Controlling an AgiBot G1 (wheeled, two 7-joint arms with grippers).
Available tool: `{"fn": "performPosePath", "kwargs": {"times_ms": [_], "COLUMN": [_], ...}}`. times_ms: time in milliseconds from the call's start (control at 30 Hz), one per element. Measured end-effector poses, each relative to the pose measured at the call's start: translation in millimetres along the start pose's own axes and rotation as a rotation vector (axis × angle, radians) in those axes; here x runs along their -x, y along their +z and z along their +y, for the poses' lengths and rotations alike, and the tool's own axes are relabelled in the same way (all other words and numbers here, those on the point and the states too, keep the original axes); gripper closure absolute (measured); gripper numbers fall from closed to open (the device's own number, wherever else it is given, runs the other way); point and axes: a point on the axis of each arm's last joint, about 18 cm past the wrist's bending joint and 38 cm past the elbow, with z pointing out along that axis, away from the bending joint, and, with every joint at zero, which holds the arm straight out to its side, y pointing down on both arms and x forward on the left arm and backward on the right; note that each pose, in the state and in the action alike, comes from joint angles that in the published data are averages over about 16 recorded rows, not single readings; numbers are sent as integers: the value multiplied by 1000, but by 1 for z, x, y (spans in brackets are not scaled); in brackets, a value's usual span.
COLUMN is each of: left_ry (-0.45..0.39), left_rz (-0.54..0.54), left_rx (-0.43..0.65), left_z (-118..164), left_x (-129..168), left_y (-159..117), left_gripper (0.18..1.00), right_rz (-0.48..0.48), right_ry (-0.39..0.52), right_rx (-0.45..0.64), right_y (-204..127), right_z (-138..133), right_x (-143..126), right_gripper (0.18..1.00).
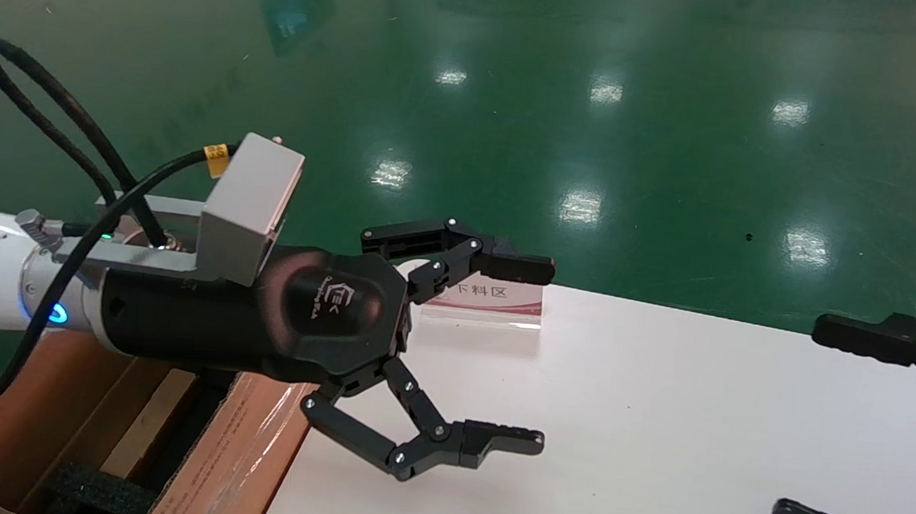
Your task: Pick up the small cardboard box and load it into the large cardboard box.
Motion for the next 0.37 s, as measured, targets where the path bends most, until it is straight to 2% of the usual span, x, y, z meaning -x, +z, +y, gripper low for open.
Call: {"fn": "performPosePath", "kwargs": {"times_ms": [367], "left_ry": [0], "left_rz": [0], "left_rx": [0], "left_z": [0], "left_x": [0], "left_y": [0], "left_gripper": [184], "right_rz": [0], "right_ry": [0], "right_rx": [0], "right_y": [0], "right_z": [0], "right_x": [0], "right_gripper": [178]}}
